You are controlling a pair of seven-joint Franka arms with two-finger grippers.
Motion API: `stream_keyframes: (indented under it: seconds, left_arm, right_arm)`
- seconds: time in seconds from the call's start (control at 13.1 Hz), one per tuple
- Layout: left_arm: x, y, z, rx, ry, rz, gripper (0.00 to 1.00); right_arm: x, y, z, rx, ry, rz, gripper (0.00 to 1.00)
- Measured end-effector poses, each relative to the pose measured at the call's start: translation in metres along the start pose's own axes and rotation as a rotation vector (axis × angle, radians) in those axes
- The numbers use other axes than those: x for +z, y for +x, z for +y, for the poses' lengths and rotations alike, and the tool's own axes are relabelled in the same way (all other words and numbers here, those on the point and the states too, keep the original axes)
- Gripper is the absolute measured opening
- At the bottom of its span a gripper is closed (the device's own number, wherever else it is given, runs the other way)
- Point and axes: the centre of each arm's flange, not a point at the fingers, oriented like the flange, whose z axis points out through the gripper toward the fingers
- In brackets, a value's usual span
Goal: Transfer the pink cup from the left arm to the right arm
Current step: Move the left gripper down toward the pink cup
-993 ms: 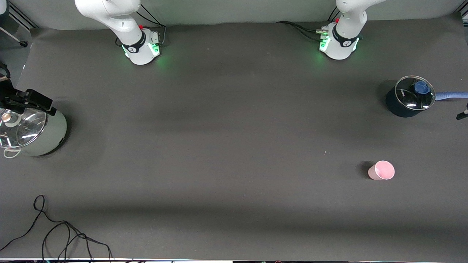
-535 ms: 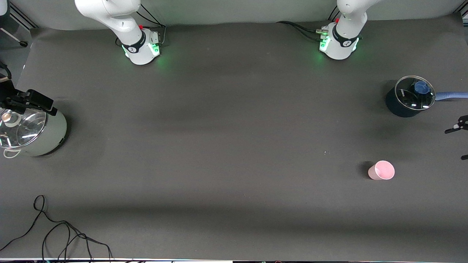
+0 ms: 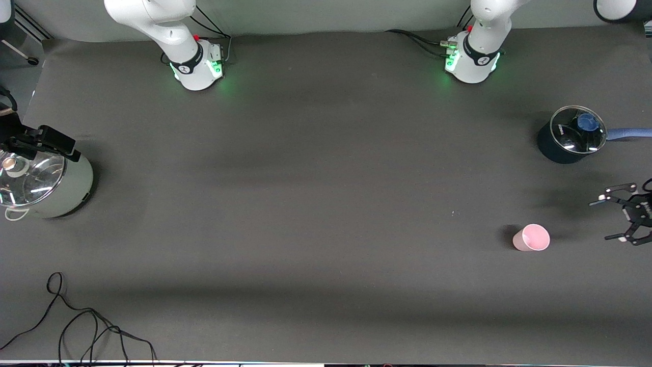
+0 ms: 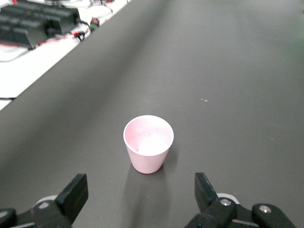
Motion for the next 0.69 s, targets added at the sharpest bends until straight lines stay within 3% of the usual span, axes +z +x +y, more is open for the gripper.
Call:
stream_keyframes:
  seconds: [0.23,0.69]
  left_arm:
    - [0.031,-0.049,0.004,0.023,0.012,0.090,1.00]
    - [0.096,-0.104,0.012,0.022,0.012,0.211,1.00]
  right_arm:
    - [0.001,-0.001,0.000,0.000,0.000,-0.007,1.00]
    - [0.003,0.000,0.000,0.000,-0.001,-0.012,1.00]
